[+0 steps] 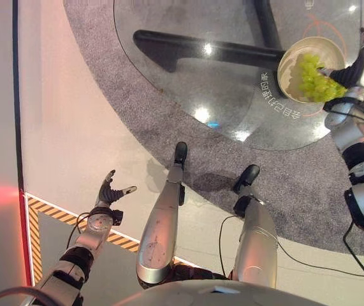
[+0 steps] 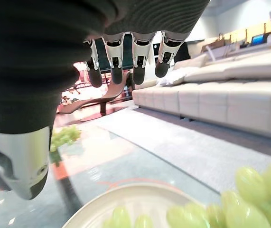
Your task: Pick up fruits into the plate
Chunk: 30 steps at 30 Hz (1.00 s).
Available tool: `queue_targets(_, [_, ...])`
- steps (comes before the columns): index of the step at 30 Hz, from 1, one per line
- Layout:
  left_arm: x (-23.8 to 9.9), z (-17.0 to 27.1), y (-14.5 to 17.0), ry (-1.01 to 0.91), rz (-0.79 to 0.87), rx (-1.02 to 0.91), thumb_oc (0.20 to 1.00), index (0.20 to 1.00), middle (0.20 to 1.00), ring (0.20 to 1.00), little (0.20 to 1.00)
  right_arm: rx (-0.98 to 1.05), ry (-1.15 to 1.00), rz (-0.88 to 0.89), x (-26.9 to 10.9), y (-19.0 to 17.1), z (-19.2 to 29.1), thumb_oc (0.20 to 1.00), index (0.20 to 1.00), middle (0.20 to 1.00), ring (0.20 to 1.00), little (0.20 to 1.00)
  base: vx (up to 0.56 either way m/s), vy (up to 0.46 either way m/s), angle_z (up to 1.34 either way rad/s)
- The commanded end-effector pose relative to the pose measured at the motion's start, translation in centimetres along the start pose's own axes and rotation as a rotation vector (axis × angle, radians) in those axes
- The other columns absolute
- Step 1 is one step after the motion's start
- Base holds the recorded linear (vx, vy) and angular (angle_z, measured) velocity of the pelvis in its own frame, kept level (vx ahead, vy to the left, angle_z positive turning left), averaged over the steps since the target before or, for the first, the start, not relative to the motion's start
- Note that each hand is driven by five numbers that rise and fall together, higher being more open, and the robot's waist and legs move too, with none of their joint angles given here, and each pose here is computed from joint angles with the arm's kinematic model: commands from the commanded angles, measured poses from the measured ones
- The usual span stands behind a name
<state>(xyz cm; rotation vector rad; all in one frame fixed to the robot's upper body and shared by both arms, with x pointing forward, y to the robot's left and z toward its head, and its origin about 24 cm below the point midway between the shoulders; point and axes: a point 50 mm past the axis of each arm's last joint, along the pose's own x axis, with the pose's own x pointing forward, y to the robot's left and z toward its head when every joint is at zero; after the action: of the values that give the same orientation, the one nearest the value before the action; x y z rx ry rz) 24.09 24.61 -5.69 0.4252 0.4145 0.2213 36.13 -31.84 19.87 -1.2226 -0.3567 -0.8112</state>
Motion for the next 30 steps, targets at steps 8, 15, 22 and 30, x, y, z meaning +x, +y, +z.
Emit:
queue_targets(8, [-1.0, -4.8, 0.8, 0.224, 0.054, 0.032, 1.0, 1.0, 1.0, 1.0, 1.0, 0.131, 0.192, 0.457, -11.5, 7.8, -2.3, 1.0, 1.0, 1.0, 1.0, 1.0, 0.02, 0.006, -0.02])
queue_targets(15, [-3.3, -8.6, 0.1, 0.419, -0.02, 0.096, 1.0, 1.0, 1.0, 1.0, 1.0, 0.05, 0.508, 0.941, -29.2, 9.2, -8.4, 1.0, 1.0, 1.0, 1.0, 1.0, 0.08, 0.052, -0.13])
queue_targets(22, [-4.4, -10.0, -0.8, 0.503, -0.09, 0.127, 1.0, 1.0, 1.0, 1.0, 1.0, 0.02, 0.631, 1.137, -34.9, 8.4, -9.3, 1.0, 1.0, 1.0, 1.0, 1.0, 0.1, -0.008, -0.28])
queue_targets(30, [-5.9, -11.8, -1.4, 0.61, -0.194, 0.219, 1.0, 1.0, 1.0, 1.0, 1.0, 0.039, 0.843, 1.316, -38.6, 7.8, -10.0, 1.0, 1.0, 1.0, 1.0, 1.0, 0.05, -0.03, -0.12])
